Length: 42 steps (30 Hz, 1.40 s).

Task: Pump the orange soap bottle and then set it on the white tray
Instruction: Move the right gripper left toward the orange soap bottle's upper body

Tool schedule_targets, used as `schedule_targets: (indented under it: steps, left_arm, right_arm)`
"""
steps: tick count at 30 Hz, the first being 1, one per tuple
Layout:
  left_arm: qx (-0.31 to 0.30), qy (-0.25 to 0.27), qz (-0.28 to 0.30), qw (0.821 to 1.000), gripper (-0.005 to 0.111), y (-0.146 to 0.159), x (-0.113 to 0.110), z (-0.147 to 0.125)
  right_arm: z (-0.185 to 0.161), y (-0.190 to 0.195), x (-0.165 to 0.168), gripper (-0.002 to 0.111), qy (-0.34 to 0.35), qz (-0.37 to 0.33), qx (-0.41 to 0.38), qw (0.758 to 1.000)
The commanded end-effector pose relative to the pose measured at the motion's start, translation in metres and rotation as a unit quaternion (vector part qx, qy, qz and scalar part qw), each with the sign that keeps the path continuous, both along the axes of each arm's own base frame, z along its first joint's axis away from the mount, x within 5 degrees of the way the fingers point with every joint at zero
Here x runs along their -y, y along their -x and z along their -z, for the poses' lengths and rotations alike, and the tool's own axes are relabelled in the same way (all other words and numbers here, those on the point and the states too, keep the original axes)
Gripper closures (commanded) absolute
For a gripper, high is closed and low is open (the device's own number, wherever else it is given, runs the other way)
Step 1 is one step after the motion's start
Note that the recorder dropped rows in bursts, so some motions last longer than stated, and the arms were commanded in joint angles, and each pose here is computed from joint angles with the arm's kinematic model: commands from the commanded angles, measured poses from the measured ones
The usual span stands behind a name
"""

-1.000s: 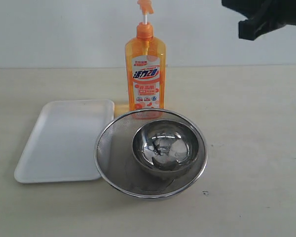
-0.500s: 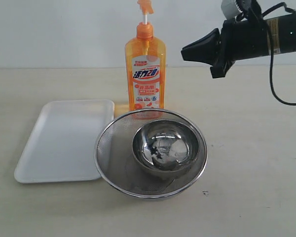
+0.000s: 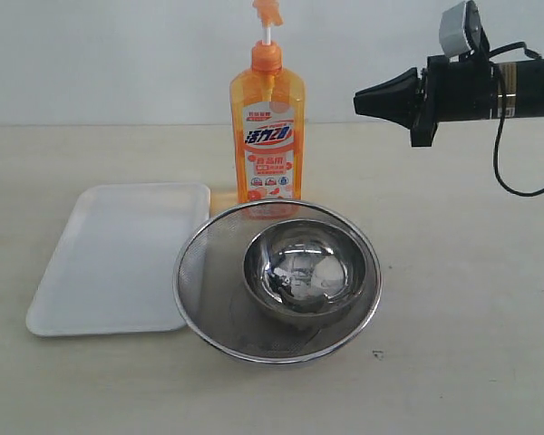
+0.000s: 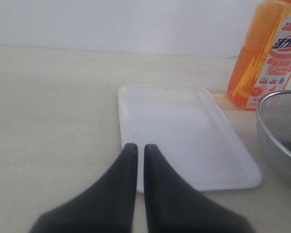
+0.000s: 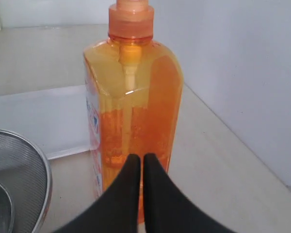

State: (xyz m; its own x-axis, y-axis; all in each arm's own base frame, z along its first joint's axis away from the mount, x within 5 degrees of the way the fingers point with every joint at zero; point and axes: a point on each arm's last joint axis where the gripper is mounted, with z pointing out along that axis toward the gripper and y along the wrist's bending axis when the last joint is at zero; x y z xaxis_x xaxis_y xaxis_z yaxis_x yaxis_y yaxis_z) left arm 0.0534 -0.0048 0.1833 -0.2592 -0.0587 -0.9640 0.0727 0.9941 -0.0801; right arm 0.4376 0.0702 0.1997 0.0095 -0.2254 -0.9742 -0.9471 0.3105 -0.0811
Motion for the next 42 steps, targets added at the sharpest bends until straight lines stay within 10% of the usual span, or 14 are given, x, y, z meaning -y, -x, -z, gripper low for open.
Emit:
schedule_targets:
  steps: [1, 8, 15, 25, 42]
  left_arm:
    - [0.002, 0.002, -0.002, 1.000, 0.102, 0.000, 0.000, 0.001]
    - [0.002, 0.002, -0.002, 1.000, 0.102, 0.000, 0.000, 0.001]
    - [0.002, 0.002, -0.002, 1.000, 0.102, 0.000, 0.000, 0.001]
    - [0.002, 0.002, -0.002, 1.000, 0.102, 0.000, 0.000, 0.001]
    - [0.002, 0.002, -0.002, 1.000, 0.102, 0.000, 0.000, 0.001]
  right_arm:
    - [-0.002, -0.003, 0.000, 0.108, -0.009, -0.003, 0.007, 1.000]
    - [-0.001, -0.002, -0.003, 0.092, -0.012, -0.005, -0.012, 1.000]
    - [-0.002, -0.006, -0.011, 0.003, -0.028, 0.011, -0.008, 1.000]
    - [0.011, -0.008, -0.073, 0.007, 0.057, 0.054, 0.003, 0.997]
    - [0.008, -0.014, -0.076, 0.007, 0.007, 0.116, -0.066, 0.991]
